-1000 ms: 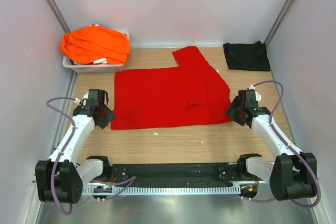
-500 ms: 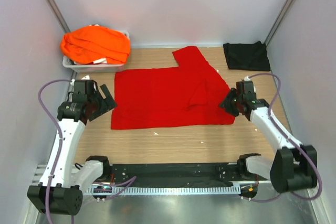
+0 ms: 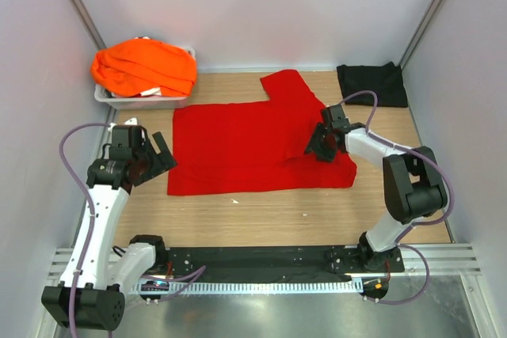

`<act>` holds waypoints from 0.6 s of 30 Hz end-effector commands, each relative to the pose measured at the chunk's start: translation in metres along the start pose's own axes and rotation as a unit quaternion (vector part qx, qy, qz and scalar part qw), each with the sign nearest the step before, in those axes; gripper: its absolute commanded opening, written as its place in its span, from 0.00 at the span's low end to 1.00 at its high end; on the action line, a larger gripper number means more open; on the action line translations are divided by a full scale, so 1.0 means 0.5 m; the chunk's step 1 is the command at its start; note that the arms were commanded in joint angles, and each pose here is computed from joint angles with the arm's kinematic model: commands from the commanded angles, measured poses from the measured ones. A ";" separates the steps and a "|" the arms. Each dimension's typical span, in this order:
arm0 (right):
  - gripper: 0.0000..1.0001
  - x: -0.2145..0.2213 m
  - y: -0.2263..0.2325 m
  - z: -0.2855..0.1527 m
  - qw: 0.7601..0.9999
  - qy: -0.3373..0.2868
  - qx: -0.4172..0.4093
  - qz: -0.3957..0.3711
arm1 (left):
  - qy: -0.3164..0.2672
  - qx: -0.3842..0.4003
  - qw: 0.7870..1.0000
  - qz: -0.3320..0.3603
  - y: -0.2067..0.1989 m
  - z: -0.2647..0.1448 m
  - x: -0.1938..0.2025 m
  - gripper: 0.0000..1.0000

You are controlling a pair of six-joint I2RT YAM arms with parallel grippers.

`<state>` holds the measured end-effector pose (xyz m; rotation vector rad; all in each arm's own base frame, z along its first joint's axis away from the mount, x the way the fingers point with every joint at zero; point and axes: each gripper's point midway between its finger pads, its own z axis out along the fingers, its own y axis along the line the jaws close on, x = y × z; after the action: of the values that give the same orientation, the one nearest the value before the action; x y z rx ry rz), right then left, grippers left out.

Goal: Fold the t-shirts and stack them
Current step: Fold the tshirt

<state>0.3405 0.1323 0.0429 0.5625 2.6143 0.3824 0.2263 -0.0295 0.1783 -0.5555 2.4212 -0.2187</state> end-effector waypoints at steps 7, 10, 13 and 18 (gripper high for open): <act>0.52 -0.075 0.023 0.029 0.999 -0.044 0.016 -0.009 | -0.029 0.017 0.999 0.007 -0.008 -0.014 -0.018 0.83; 0.50 -0.083 0.025 0.035 0.999 -0.046 0.019 -0.014 | -0.029 0.018 0.999 0.008 -0.009 -0.013 -0.017 0.83; 0.46 -0.083 0.028 0.042 0.999 -0.041 0.018 -0.016 | -0.028 0.017 0.999 0.007 -0.008 -0.012 -0.017 0.83; 0.36 -0.079 0.029 0.044 0.999 -0.035 0.016 -0.019 | -0.031 0.016 0.999 0.007 -0.007 -0.014 -0.019 0.83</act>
<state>0.3717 0.1291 0.0290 0.5542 2.6151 0.2891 0.2251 -0.0294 0.1833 -0.5465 2.3976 -0.2247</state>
